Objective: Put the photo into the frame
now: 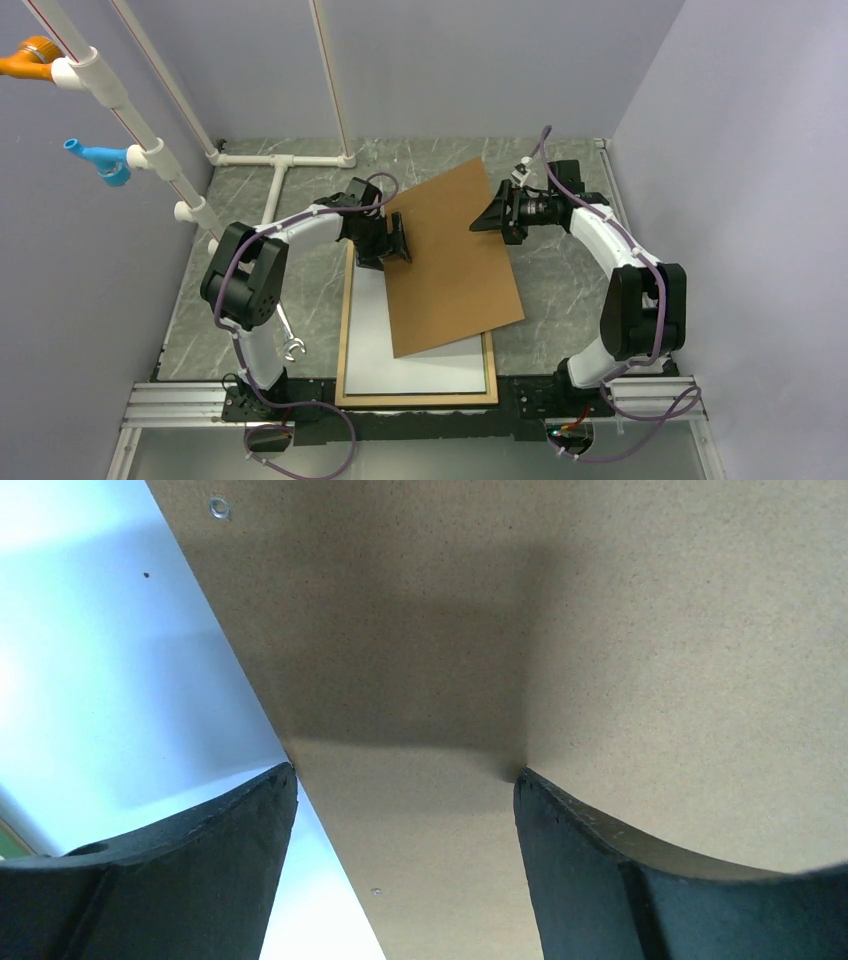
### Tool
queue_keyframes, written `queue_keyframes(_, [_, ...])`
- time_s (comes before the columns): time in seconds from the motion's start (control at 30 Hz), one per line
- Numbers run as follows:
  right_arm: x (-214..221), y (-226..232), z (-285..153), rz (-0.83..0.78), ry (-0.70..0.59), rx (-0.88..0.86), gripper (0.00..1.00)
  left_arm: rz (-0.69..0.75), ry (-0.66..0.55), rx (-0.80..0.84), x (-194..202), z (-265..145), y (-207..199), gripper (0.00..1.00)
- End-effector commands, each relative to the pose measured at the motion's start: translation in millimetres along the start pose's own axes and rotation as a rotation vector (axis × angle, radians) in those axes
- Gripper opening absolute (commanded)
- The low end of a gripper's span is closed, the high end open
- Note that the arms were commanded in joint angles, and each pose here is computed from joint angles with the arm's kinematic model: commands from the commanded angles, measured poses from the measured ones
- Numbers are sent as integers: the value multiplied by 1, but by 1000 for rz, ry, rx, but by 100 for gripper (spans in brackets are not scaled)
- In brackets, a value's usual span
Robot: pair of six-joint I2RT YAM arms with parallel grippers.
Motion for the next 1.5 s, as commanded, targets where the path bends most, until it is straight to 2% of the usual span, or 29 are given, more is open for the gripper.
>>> queue_keyframes(0.0, [8, 29, -1, -44, 32, 59, 62, 23, -12, 51, 0, -4, -12, 82])
queue_keyframes(0.17, [-4, 37, -11, -63, -14, 207, 39, 37, -23, 40, 1, -12, -12, 82])
queue_keyframes(0.43, [-24, 74, -46, -103, -95, 399, 14, 69, -92, -9, -4, -47, -20, 84])
queue_keyframes(0.57, [-21, 86, -53, -100, -107, 460, 5, 72, -134, -15, -4, -67, -25, 85])
queue_keyframes(0.73, [-10, 97, -42, -116, -83, 419, 3, 88, -180, 24, -3, -85, -34, 86])
queue_keyframes(0.8, [-5, 88, -34, -103, -67, 398, 4, 85, -180, 42, -3, -83, -35, 86])
queue_keyframes(0.87, [-5, 73, -30, -103, -84, 427, 11, 72, -156, 29, -1, -76, -31, 85])
queue_keyframes(0.9, [-5, 65, -29, -98, -86, 438, 18, 67, -145, 26, 0, -74, -29, 85])
queue_keyframes(0.97, [-10, 47, -27, -93, -111, 458, 41, 62, -132, 13, 4, -69, -24, 85])
queue_keyframes(1.0, [-13, 36, -27, -80, -120, 463, 50, 58, -124, 4, 6, -67, -21, 85])
queue_keyframes(1.1, [-24, -2, -27, -40, -144, 459, 65, 56, -97, -34, 10, -60, -12, 85])
queue_keyframes(1.2, [-43, -40, -28, -2, -164, 437, 73, 54, -62, -55, 14, -51, -5, 85])
queue_keyframes(1.37, [-59, -95, -13, 9, -123, 427, 85, 35, -9, -58, 20, -34, 3, 85])
queue_keyframes(1.47, [-57, -121, 2, 33, -86, 397, 88, 23, 16, -57, 22, -23, 7, 84])
Point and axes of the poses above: each gripper's point midway between its finger pads, its own z axis out along the fingers, its own y axis along the line the jaws close on, x = y × z, the point moved 5 cm from there along -z, back along the fingers, and after that the axes turned 1 degree about -z, right-handed, at the moved point
